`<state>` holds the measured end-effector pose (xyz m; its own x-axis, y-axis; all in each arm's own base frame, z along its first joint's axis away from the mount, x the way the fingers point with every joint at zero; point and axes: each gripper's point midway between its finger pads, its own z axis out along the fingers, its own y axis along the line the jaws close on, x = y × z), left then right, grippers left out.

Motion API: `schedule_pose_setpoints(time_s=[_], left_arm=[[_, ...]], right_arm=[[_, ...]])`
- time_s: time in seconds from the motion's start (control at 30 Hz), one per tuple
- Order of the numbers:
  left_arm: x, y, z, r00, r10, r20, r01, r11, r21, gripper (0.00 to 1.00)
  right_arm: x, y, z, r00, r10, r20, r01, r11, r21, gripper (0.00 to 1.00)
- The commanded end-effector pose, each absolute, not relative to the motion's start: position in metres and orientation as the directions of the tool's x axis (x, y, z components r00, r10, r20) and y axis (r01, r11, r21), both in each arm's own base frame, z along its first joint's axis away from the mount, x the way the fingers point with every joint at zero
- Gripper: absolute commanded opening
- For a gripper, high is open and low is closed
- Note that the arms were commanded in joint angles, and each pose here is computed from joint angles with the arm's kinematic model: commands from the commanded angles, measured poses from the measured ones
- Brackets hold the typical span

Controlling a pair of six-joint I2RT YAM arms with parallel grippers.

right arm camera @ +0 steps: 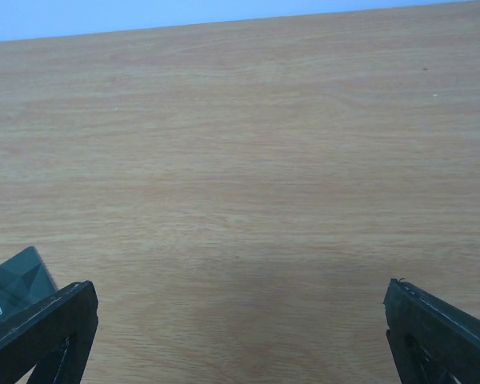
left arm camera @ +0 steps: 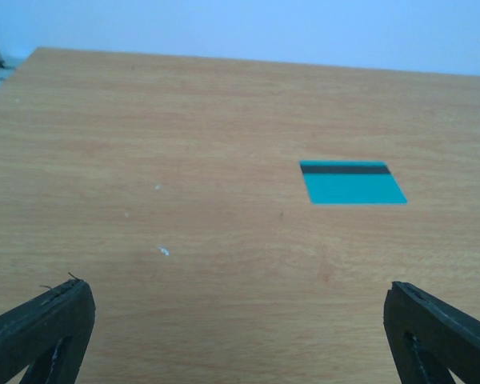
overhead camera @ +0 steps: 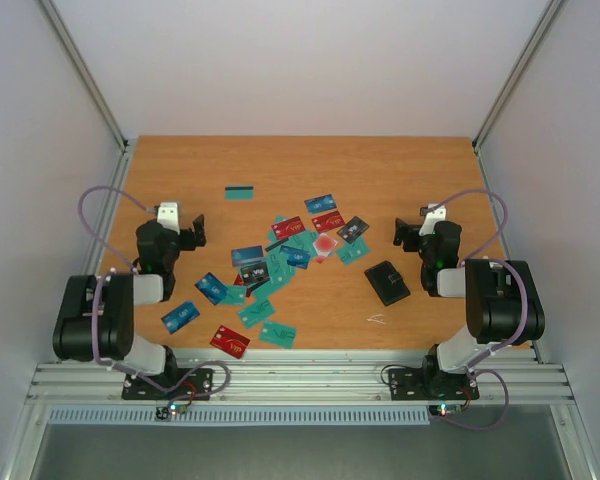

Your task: Put the credit cards into the card holder

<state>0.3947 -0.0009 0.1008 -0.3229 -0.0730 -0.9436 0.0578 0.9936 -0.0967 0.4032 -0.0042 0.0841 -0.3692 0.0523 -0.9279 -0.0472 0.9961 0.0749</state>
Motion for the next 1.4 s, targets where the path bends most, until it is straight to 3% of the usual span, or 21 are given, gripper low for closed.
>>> schedule_pose_setpoints(time_s=[0.0, 0.17, 0.37, 0.57, 0.83, 1.0, 1.13, 1.37], left_arm=[[0.398, -0.002, 0.149, -0.248, -0.056, -0.967, 0.070, 0.995, -0.076, 0.99], [0.384, 0.001, 0.188, -0.268, -0.004, -0.963, 0.060, 0.998, -0.021, 1.00], [0.368, 0.002, 0.236, -0.303, -0.032, -0.953, 0.042, 0.998, -0.046, 1.00], [0.338, 0.025, 0.255, -0.435, -0.168, -0.884, -0.149, 0.982, -0.114, 0.99], [0.291, 0.013, 0.236, -0.570, -0.285, -0.771, -0.189, 0.958, -0.214, 0.99], [0.276, -0.026, 0.217, -0.672, -0.419, -0.610, -0.152, 0.885, -0.439, 0.99], [0.261, -0.051, 0.194, -0.780, -0.449, -0.436, -0.199, 0.839, -0.507, 0.99], [0.238, -0.096, 0.188, -0.852, -0.414, -0.321, -0.189, 0.814, -0.550, 0.91]], right_arm=[[0.406, -0.015, 0.102, -0.318, 0.069, -0.946, 0.009, 0.998, 0.070, 0.99], [0.398, -0.018, 0.135, -0.321, 0.072, -0.944, 0.042, 0.997, 0.062, 0.99], [0.395, -0.013, 0.220, -0.273, 0.119, -0.954, 0.030, 0.993, 0.116, 0.99], [0.375, -0.022, 0.257, -0.383, 0.361, -0.850, 0.196, 0.931, 0.307, 0.99], [0.341, 0.007, 0.227, -0.634, 0.490, -0.599, 0.262, 0.864, 0.430, 0.99], [0.308, 0.016, 0.186, -0.762, 0.503, -0.408, 0.343, 0.848, 0.404, 0.99], [0.282, 0.018, 0.159, -0.811, 0.506, -0.293, 0.396, 0.844, 0.361, 0.98], [0.250, 0.026, 0.125, -0.841, 0.526, -0.122, 0.465, 0.821, 0.331, 0.99]])
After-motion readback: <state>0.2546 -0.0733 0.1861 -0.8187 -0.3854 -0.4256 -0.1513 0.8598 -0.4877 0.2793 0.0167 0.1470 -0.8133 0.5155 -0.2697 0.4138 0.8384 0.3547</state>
